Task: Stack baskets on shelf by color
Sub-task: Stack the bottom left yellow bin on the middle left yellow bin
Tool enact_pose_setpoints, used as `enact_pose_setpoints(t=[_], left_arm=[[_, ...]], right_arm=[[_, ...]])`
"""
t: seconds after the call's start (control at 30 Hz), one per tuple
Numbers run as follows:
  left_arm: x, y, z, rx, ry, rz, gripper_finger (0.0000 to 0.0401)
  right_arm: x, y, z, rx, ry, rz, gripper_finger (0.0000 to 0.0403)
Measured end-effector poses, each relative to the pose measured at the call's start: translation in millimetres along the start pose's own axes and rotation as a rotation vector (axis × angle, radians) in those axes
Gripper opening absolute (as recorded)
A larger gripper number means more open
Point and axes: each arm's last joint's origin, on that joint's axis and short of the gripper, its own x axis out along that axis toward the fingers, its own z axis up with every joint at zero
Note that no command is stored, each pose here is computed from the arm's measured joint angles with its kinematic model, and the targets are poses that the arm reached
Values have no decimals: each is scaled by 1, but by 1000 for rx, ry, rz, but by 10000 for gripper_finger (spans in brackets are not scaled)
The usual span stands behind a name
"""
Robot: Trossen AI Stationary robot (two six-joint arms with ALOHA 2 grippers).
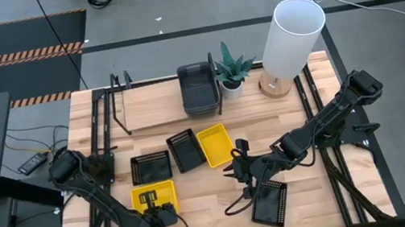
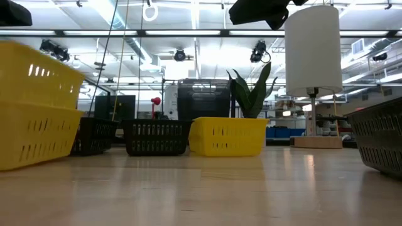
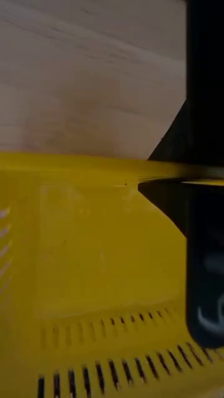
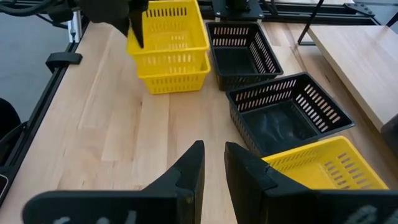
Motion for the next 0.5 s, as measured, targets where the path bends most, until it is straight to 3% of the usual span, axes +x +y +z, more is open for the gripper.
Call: enact_pose_setpoints(t=[0.5], left_arm=[[-3,3,-1,2,11,14,162]], right_arm=[[0,0,0,-1,0,0,69]])
